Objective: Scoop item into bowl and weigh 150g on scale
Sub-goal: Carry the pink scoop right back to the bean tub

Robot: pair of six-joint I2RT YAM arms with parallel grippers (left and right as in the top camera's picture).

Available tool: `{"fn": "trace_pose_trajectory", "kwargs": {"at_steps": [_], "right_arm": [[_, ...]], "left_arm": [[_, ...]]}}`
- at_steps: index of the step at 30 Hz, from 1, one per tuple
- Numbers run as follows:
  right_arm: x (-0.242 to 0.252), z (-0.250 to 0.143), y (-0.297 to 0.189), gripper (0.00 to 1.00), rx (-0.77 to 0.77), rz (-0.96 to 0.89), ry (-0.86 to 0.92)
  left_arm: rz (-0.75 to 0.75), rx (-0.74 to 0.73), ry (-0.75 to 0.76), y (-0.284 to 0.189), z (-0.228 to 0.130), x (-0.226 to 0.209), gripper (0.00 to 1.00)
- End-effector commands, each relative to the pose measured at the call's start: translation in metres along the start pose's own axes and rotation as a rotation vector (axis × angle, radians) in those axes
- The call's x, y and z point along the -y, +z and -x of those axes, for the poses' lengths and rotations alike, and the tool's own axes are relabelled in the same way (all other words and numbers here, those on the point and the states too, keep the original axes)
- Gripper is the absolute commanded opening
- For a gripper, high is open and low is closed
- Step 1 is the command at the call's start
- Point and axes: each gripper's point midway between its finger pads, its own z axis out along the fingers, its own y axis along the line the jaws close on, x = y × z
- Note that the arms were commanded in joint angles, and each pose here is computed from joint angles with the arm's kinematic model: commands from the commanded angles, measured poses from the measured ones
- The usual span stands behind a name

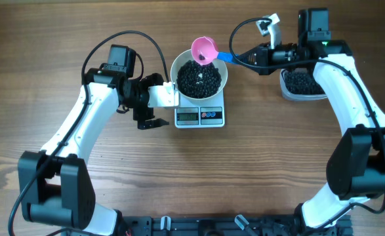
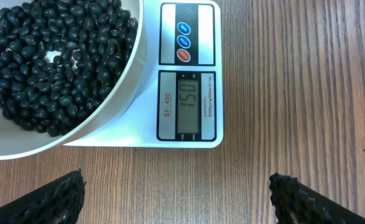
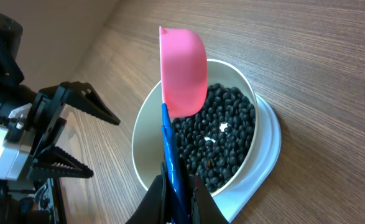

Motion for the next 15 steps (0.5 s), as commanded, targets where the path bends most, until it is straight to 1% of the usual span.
{"fn": "trace_pose_trajectory", "kwargs": {"at_steps": [1,5,8,9,12,15], "right_arm": [[-0.022,0.027,-0.017,0.04,0.077,0.035,0.019],[-0.03,0.047,-0.051,0.04,0.158,0.043,0.057],[-0.02,0.054,-0.087,0.04,0.224,-0.008,0.123],[-0.011,0.053,-0.106,0.04,0.253,-0.036,0.167],[0.014,0.041,-0.145,0.04,0.299,-0.101,0.28],[0.044,0.015,-0.188,0.04,0.338,-0.177,0.39]], "left_arm": [[-0.021,0.019,-0.018,0.005,0.001,0.004,1.0],[-0.02,0.019,-0.018,0.004,0.001,0.004,1.0],[-0.021,0.019,-0.018,0.005,0.001,0.004,1.0],[-0.021,0.019,-0.018,0.005,0.001,0.004,1.0],[-0.02,0.019,-0.018,0.004,0.001,0.004,1.0],[-0.021,0.019,-0.018,0.005,0.001,0.004,1.0]]}}
